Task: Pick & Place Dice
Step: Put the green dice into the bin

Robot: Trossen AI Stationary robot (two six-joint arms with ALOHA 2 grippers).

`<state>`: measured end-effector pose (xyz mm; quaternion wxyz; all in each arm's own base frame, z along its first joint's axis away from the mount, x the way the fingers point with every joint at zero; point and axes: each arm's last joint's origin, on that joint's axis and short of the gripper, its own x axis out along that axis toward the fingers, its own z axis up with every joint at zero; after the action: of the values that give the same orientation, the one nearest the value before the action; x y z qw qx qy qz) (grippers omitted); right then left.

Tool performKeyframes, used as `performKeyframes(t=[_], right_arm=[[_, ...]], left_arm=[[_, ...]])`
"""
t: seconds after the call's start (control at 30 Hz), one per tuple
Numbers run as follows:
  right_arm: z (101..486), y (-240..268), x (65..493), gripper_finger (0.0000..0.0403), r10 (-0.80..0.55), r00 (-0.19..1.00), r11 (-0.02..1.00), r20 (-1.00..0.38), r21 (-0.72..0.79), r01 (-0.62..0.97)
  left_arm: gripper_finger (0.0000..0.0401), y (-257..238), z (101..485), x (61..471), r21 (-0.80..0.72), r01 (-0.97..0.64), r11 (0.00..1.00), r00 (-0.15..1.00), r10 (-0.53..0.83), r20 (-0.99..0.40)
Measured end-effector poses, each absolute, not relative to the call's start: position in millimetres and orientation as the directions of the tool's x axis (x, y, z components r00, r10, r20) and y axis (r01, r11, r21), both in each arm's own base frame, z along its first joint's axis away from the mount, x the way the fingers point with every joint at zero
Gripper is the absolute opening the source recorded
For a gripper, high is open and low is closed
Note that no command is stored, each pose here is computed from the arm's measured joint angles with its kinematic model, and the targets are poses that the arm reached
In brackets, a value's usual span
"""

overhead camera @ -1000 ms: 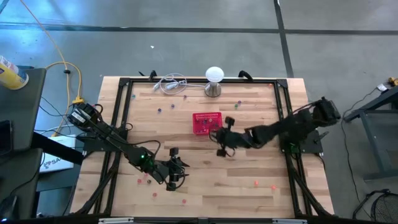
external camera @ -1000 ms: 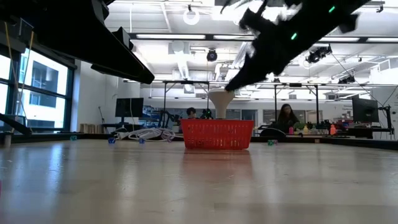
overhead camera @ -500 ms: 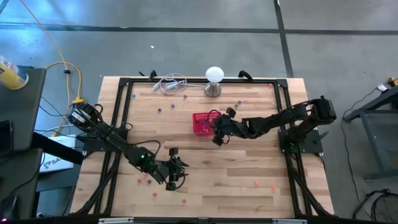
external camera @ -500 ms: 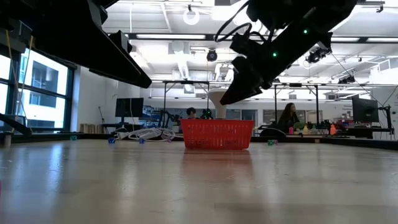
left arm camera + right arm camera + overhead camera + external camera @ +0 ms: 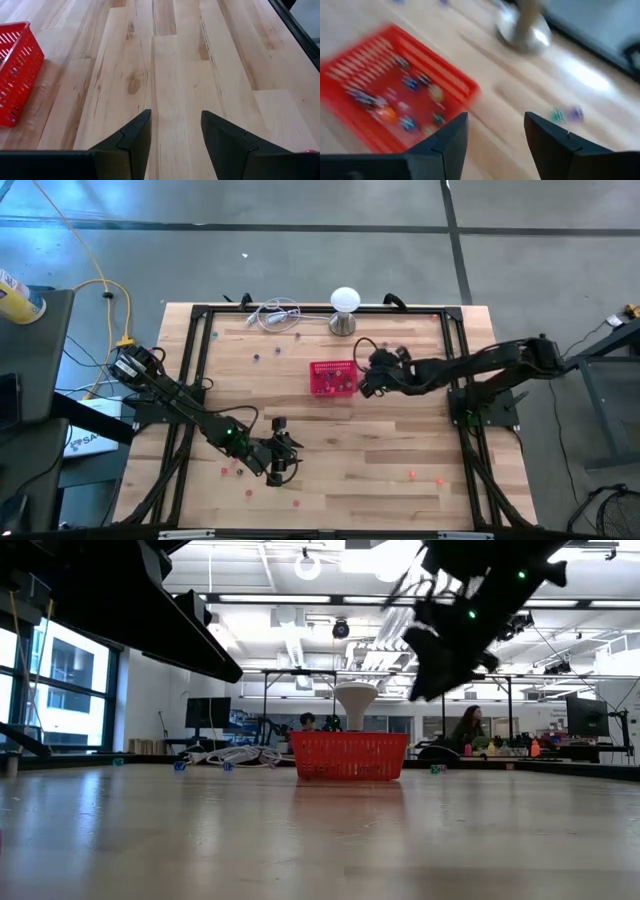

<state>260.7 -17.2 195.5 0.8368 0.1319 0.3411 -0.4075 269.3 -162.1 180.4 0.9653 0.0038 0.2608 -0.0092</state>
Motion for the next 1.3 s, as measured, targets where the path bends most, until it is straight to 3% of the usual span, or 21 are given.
performKeyframes(t=[0.1, 0.23, 0.43, 0.63, 1.07, 1.3], right_arm=[[186, -21, 249, 0.0179, -0.593, 0.328, 0.563, -0.735, -0.087, 0.822], [167, -25, 240, 0.0174, -0.594, 0.276, 0.506, -0.756, -0.085, 0.858], [143, -48, 229, 0.0172, -0.606, 0.294, 0.424, -0.739, 0.013, 0.906], [135, -72, 227, 0.0173, -0.553, 0.402, 0.433, -0.730, 0.160, 0.887], [131, -92, 220, 0.0174, -0.575, 0.352, 0.314, -0.739, 0.197, 0.929], [110, -96, 226, 0.0174, -0.550, 0.327, 0.314, -0.769, 0.172, 0.934]], left_arm=[[0.0165, -162, 180, 269, 0.003, 0.020, 1.000, 0.863, -0.016, -0.504], [0.0165, -162, 180, 269, 0.003, 0.020, 1.000, 0.863, -0.016, -0.504], [0.0165, -162, 180, 270, 0.002, 0.018, 1.000, 0.864, -0.014, -0.504], [0.0165, -161, 180, 270, 0.002, 0.016, 1.000, 0.864, -0.013, -0.503], [0.0165, -161, 181, 270, 0.001, 0.016, 1.000, 0.865, -0.013, -0.502], [0.0165, -161, 181, 270, 0.001, 0.016, 1.000, 0.865, -0.013, -0.502]])
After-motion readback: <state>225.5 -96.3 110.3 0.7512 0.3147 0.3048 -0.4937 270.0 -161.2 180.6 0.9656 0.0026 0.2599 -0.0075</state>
